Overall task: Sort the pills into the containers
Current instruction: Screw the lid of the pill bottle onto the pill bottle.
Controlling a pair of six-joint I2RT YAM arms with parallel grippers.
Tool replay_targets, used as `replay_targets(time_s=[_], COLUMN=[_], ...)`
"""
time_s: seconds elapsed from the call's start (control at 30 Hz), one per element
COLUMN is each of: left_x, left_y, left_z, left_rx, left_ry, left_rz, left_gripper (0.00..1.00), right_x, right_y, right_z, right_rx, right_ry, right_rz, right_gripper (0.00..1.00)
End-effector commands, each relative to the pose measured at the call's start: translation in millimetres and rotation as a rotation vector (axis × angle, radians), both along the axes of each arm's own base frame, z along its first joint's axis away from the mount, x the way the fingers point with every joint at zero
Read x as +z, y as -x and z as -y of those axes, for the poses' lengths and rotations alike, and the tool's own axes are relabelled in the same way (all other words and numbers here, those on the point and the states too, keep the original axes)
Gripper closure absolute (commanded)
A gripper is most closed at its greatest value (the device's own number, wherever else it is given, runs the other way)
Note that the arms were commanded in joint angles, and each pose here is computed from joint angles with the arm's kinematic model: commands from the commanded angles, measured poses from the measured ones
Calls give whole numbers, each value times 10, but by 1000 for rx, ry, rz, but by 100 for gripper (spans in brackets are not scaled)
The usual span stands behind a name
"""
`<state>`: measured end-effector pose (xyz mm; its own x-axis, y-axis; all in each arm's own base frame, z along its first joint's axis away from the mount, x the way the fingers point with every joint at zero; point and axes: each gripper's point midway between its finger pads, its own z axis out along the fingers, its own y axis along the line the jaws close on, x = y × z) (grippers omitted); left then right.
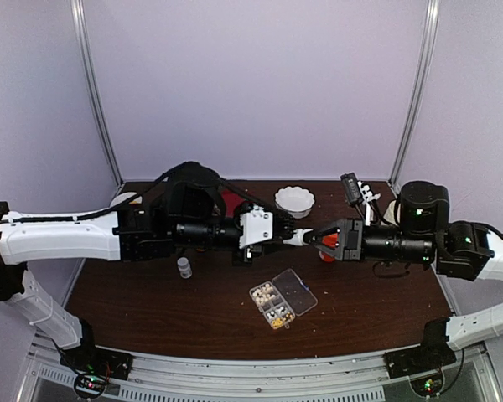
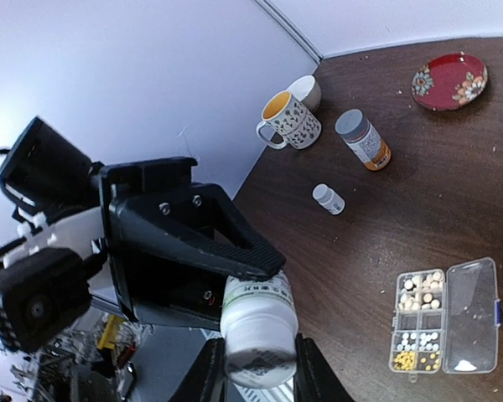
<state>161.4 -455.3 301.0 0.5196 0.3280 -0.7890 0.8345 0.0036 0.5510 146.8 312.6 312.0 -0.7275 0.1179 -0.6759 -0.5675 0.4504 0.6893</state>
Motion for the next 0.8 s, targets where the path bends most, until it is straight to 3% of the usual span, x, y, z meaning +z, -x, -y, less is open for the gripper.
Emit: replay_targets(time_s=[0.0, 0.13, 0.17, 0.33, 0.43, 0.6, 0.77], left_x=[599, 539, 520, 434, 366, 394, 534], left_y=[-454, -452, -444, -367, -331, -237, 22], left_z=[32, 27, 31, 9, 1, -112, -188], left_rx=[249, 264, 260, 229, 209, 163, 22], left_ry=[135, 116, 114, 125, 90, 71, 140], left_rz=[296, 343, 341, 286, 227, 101, -153], left_gripper=[100, 100, 100, 100, 100, 100, 100], right_x=[90, 172, 179, 195, 223, 144, 215], right_y=[248, 257, 242, 143, 156, 291, 378], right_z=[-190, -227, -219, -77, 57, 360, 479], right_rx=[90, 103, 97, 85, 133, 253, 355], right_ry=[-159, -246, -252, -213, -143, 74, 192], right_rz=[-238, -302, -306, -231, -101, 194, 576], right_gripper=[100, 100, 95, 39, 20, 17, 26])
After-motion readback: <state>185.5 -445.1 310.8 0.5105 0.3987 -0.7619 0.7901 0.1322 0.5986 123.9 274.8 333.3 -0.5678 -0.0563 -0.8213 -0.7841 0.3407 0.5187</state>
